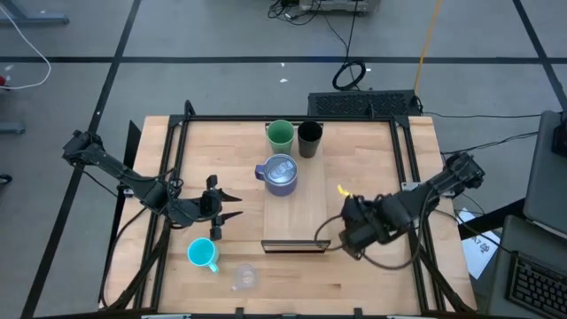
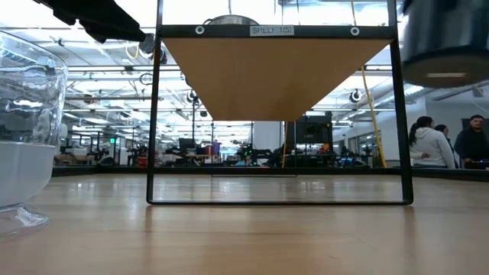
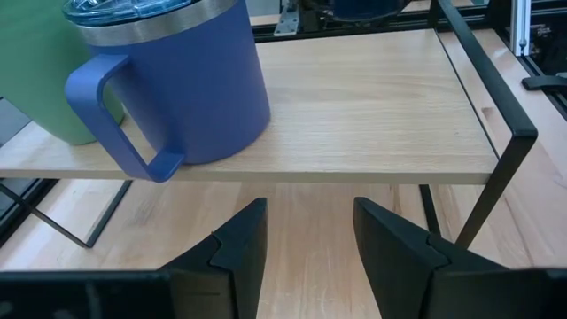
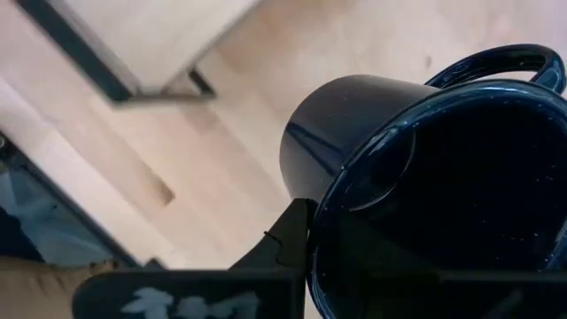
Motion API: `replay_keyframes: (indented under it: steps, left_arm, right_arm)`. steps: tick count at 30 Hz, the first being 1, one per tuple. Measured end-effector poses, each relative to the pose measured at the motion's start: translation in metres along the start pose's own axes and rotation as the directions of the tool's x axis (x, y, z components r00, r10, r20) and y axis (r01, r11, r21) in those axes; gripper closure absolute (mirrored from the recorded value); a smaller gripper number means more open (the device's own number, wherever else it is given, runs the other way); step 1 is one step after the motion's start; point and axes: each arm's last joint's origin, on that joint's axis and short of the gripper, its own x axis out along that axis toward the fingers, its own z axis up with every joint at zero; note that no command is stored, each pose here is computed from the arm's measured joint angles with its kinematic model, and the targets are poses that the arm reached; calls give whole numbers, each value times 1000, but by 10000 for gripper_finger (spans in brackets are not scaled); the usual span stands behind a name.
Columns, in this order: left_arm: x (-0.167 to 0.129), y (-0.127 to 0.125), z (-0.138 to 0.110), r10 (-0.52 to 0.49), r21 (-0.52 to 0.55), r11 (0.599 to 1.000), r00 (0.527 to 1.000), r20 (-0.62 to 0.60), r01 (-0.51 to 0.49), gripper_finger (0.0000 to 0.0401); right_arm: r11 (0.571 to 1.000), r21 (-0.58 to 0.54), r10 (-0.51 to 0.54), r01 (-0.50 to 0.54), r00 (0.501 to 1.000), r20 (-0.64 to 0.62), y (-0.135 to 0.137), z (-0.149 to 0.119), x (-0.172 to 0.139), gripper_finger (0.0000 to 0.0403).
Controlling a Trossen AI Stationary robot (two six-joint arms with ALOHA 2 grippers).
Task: Stack small to large cups/mugs on shelf
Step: Put the black mug on the shelf
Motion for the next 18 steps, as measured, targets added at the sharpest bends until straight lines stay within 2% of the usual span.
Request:
replay_keyframes:
  steps: [11, 18]
  left_arm:
    - [0, 0, 0, 0, 1, 1000, 1000, 0, 0, 231]
    - [0, 0, 0, 0, 3, 1000, 1000, 0, 0, 231]
  right_arm:
    - [998, -64, 33, -26, 994, 107, -34, 21, -20, 391]
    - [993, -115, 52, -36, 988, 143, -39, 37, -19, 390]
